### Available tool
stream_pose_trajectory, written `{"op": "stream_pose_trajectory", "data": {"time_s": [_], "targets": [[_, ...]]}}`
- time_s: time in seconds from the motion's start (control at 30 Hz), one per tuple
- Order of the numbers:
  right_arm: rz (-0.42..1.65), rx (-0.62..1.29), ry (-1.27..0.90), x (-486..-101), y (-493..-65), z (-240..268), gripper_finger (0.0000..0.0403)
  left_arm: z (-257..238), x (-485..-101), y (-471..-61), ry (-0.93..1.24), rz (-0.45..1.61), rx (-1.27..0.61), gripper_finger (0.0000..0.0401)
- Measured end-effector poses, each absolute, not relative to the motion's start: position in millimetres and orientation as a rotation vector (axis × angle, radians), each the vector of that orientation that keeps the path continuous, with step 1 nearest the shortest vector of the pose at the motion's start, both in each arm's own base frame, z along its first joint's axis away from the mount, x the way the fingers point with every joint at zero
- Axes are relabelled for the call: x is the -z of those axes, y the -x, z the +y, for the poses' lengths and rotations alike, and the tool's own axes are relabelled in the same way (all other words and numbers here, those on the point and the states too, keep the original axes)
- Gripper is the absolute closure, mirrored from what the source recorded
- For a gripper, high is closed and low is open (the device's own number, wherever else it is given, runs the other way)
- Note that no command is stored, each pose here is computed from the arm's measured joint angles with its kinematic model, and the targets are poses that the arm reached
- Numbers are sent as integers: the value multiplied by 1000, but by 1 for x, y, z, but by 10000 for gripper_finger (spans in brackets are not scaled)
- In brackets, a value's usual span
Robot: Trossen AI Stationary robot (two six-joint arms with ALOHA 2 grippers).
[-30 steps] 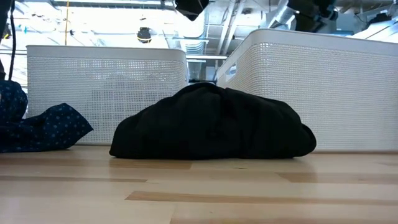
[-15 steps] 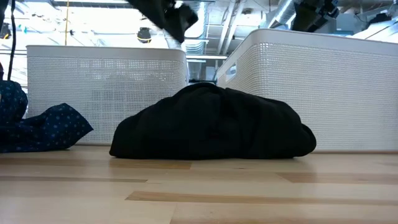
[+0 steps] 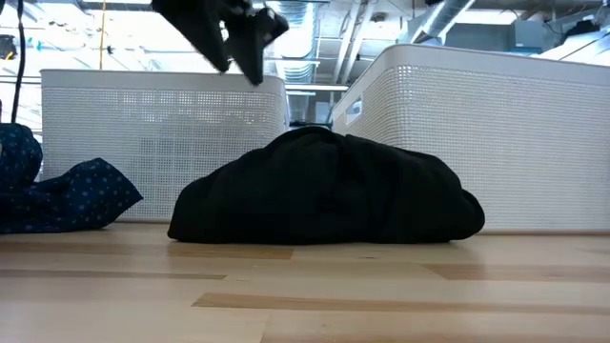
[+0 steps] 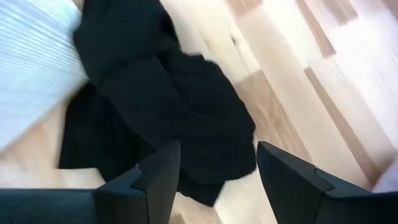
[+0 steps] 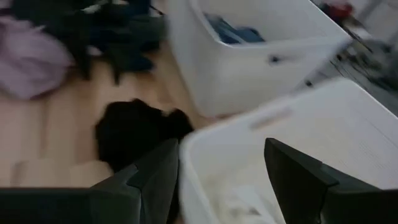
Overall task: Sort clothes
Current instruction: Put the black shirt into the left laundry bin
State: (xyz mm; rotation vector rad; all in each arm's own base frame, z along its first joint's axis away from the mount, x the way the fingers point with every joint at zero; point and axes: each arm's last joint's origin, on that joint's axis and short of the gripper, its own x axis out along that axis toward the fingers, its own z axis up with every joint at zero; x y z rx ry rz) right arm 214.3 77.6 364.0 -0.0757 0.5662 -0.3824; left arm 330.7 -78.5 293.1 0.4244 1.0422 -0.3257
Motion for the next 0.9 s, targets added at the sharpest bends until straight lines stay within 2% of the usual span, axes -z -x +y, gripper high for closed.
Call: {"op": "stream_pose_trajectory", "data": {"time_s": [0.33,0.67,0.9], "targets": [[608,162,233,-333,-254,127,148,-82,-331,-296,-434,848,217,193],[673,75,325,-286,-310,133,148,-66,-317,-240,-310,686,168,193],[746,55,312,-258,-338,113,148,-64,-294,-205,-220,604,202,193]]}}
